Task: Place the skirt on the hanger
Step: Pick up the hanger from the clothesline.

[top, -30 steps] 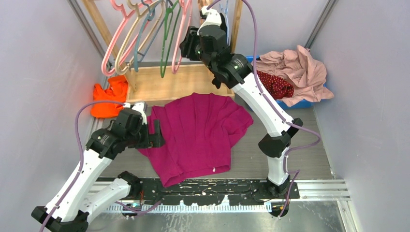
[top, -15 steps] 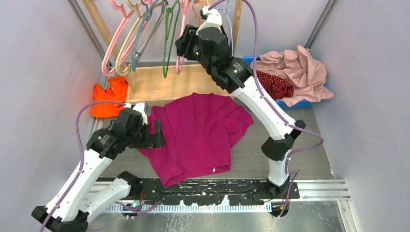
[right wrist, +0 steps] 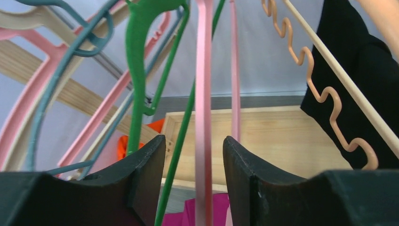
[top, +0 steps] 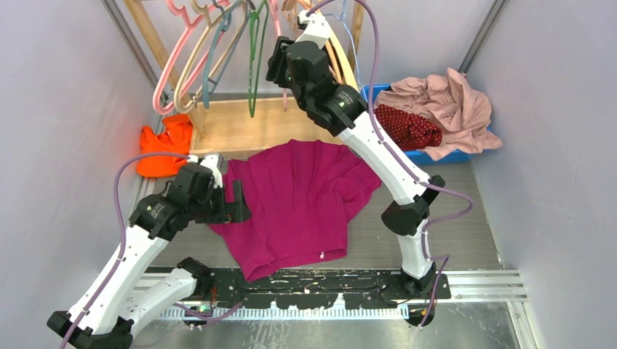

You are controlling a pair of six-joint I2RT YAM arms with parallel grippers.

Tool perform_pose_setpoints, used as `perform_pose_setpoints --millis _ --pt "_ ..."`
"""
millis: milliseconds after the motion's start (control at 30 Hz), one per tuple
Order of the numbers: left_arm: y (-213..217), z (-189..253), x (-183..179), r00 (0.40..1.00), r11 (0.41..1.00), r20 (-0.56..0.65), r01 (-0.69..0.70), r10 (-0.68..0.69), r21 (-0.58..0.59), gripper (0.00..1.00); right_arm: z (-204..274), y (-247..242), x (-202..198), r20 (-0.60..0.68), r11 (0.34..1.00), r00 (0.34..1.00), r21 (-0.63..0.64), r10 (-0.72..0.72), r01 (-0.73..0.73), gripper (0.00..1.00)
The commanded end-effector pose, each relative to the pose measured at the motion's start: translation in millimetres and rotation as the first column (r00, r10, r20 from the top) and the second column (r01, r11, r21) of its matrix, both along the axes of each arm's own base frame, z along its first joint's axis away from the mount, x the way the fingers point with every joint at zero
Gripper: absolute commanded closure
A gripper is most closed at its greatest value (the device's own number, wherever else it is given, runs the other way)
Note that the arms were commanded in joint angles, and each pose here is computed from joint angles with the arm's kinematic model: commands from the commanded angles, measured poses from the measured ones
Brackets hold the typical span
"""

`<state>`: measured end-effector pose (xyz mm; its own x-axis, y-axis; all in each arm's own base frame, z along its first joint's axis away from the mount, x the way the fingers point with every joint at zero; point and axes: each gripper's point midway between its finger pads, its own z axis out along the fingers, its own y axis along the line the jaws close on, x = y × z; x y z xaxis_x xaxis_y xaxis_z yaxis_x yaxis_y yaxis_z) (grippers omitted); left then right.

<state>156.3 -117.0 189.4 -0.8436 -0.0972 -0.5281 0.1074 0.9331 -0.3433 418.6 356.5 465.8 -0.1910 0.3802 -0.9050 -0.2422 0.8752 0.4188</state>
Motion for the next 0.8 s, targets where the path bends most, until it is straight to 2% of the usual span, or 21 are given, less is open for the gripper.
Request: perform_pose_setpoints --millis 0,333,533,667,767 --pt "-6.6 8.8 4.2 0.999 0.999 0.045 0.023 -0.022 -0.035 0.00 14.3 -21.2 9.2 0.029 0.997 0.997 0.015 -0.076 0.075 0.48" --pt "-8.0 8.3 5.3 0.999 0.999 0.045 0.029 -0.027 -0.037 0.00 12.1 -35.0 27.8 0.036 0.996 0.995 -0.004 -0.089 0.089 0.66" --pt "-7.9 7.6 5.0 0.999 0.999 0.042 0.029 -0.027 -0.036 0.00 22.9 -36.3 30.4 0.073 0.997 0.995 -0.022 -0.068 0.070 0.67" --pt "-8.2 7.6 4.9 0.999 0.999 0.041 0.029 -0.027 -0.038 0.00 19.9 -35.2 32.9 0.069 0.998 0.997 -0.037 -0.047 0.050 0.83" --pt "-8.1 6.7 4.9 0.999 0.999 0.037 0.027 -0.025 -0.036 0.00 18.2 -32.9 32.0 0.070 0.998 0.997 -0.049 -0.027 0.031 0.89"
